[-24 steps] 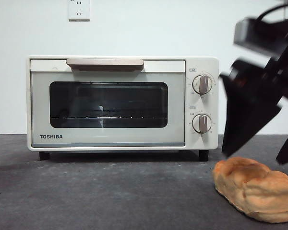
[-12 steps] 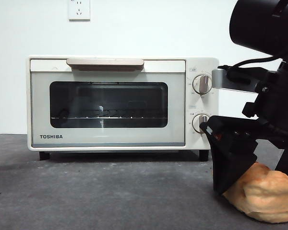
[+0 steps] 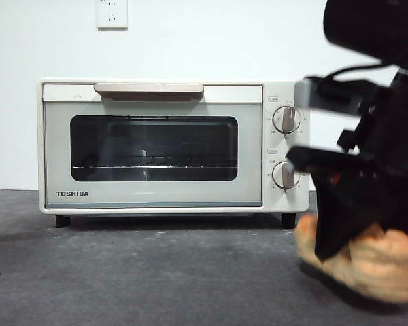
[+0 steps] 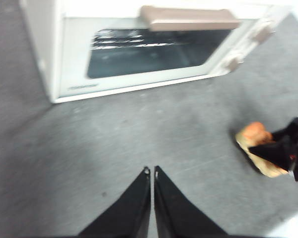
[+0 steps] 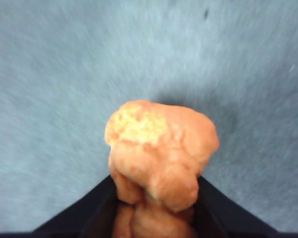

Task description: The left arm flap open the oven, the right arm pick bread and place it into oven, the left arm flap close the oven

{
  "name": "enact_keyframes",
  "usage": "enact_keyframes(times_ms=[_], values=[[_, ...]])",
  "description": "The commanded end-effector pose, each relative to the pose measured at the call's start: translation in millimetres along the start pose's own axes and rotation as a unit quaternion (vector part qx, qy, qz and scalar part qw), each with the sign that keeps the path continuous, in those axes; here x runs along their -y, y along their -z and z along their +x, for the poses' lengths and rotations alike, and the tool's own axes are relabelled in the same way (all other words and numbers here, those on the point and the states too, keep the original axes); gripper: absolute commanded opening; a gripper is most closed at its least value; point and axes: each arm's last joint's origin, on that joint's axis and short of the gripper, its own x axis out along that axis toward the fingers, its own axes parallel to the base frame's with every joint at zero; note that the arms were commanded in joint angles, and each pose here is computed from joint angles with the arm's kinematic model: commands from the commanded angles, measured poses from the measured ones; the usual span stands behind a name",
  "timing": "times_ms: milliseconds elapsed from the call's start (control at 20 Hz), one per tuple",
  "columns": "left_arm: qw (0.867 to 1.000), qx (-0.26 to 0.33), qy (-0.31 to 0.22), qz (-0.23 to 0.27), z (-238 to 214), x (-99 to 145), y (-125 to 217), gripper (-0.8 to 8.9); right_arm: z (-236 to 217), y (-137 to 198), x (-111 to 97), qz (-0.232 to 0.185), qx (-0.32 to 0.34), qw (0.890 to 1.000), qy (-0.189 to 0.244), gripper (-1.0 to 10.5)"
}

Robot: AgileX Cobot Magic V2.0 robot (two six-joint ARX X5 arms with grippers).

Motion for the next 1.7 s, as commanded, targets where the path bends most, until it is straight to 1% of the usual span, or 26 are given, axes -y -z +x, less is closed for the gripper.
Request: enact_keyframes(times_ms=[50,250,400,600,800,1000,1250,1450,1700], values=[[1.000,0.024,0.015,-0.005,1,3,-11,0.17,-15,-11,-6,-0.001,0.027,0.999,-0.016,1.6],[0.997,0.062,0.055,-0.005,15,9,-29,0.17,-47,-21,-8,-0.012,0.056,0.998,-0.029,1.6],[0.993,0.084,0.078,0.003,35,14,-45,0.17,-73,-30,-10,-0.017,0.082,0.996,-0.039,1.6],[0.992,0.097,0.082,0.020,73,17,-60,0.17,-104,-40,-12,-0.024,0.105,0.993,-0.048,1.6],[0.992,0.096,0.073,0.030,108,20,-73,0.17,-126,-47,-13,-0.029,0.129,0.990,-0.057,1.6],[0.992,0.098,0.051,0.054,130,22,-87,0.17,-133,-48,-12,-0.029,0.139,0.988,-0.062,1.6],[0.992,0.081,0.039,0.087,152,26,-95,0.17,-133,-48,-12,-0.030,0.139,0.988,-0.061,1.6],[0.993,0.064,0.024,0.099,167,26,-92,0.17,-133,-48,-12,-0.030,0.139,0.988,-0.061,1.6],[0.993,0.040,0.021,0.105,180,25,-86,0.17,-133,-48,-12,-0.031,0.139,0.988,-0.061,1.6]])
